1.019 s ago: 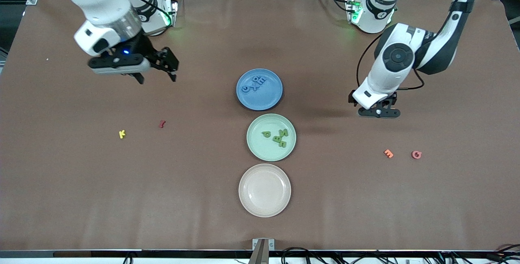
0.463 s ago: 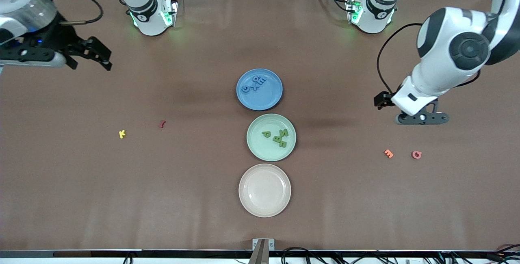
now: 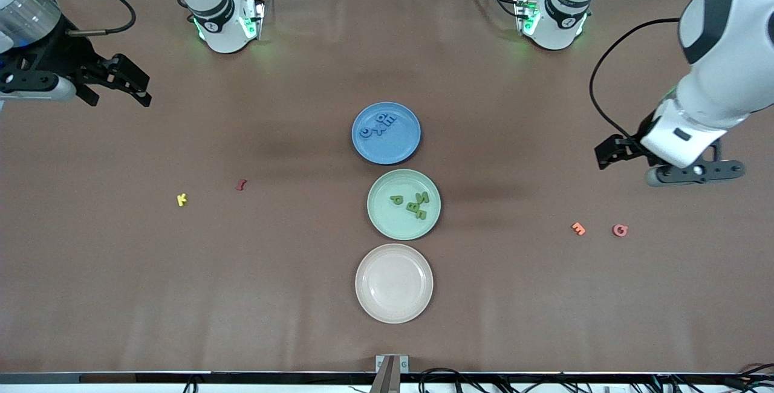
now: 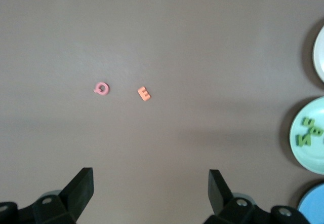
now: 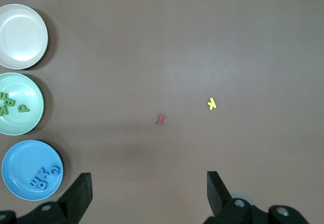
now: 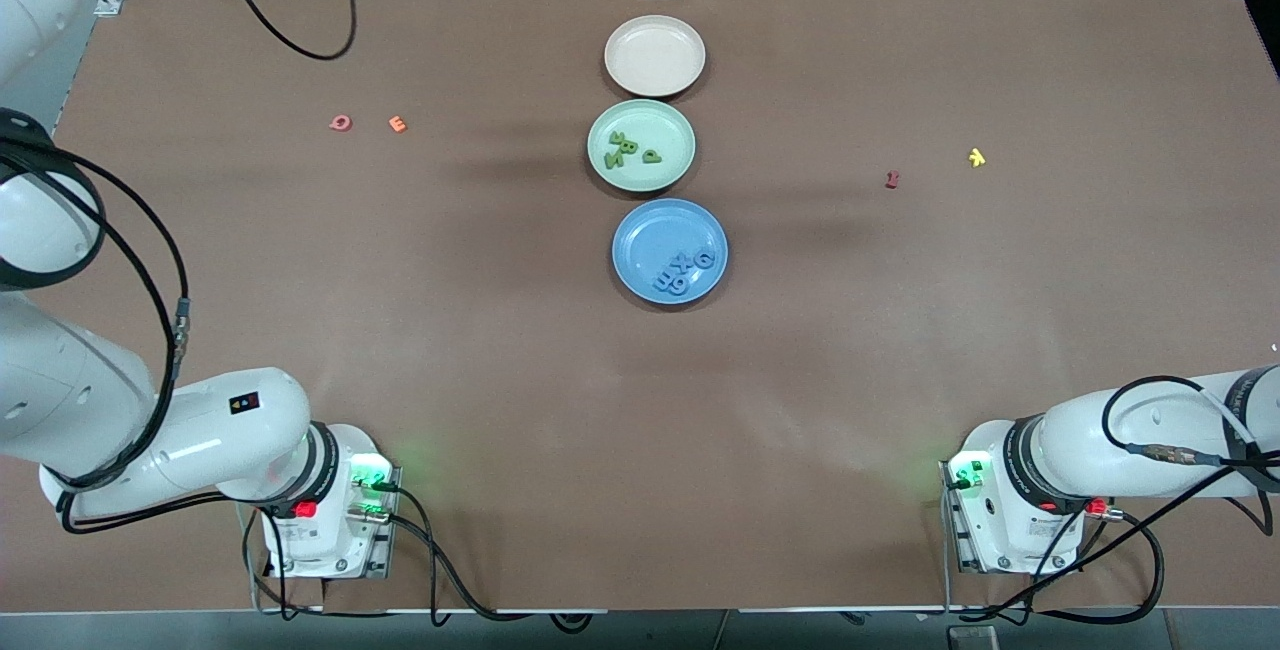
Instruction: Sort letters by color into matching plates
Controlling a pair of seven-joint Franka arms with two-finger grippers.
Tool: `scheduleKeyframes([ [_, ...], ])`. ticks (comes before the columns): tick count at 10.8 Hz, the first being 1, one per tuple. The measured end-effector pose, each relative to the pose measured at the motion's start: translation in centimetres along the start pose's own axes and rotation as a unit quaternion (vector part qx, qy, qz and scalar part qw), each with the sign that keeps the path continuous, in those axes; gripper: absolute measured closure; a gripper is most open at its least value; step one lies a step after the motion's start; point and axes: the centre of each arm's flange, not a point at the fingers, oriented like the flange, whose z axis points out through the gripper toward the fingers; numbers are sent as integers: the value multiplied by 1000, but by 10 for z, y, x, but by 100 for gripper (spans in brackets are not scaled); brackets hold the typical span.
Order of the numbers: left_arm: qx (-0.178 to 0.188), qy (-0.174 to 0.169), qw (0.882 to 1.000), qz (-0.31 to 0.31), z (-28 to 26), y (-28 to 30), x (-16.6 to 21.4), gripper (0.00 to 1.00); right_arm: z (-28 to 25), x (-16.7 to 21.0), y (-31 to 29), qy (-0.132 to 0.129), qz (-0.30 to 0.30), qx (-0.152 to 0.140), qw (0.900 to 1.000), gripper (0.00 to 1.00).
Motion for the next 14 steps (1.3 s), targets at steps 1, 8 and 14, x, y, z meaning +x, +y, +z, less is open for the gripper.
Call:
scheduleKeyframes([
  [1, -3, 14, 1000, -11, -14, -11, 6, 0, 0, 4, -2, 1, -7, 0, 1000, 0],
  [8, 11, -20, 999, -27, -40, -107, 13, 0, 11, 17, 11, -10, -14, -2, 1000, 0],
  [14, 23, -9, 1000, 3, -66, -78, -6, 0, 14, 33, 73, -10, -27, -4, 1000, 0],
])
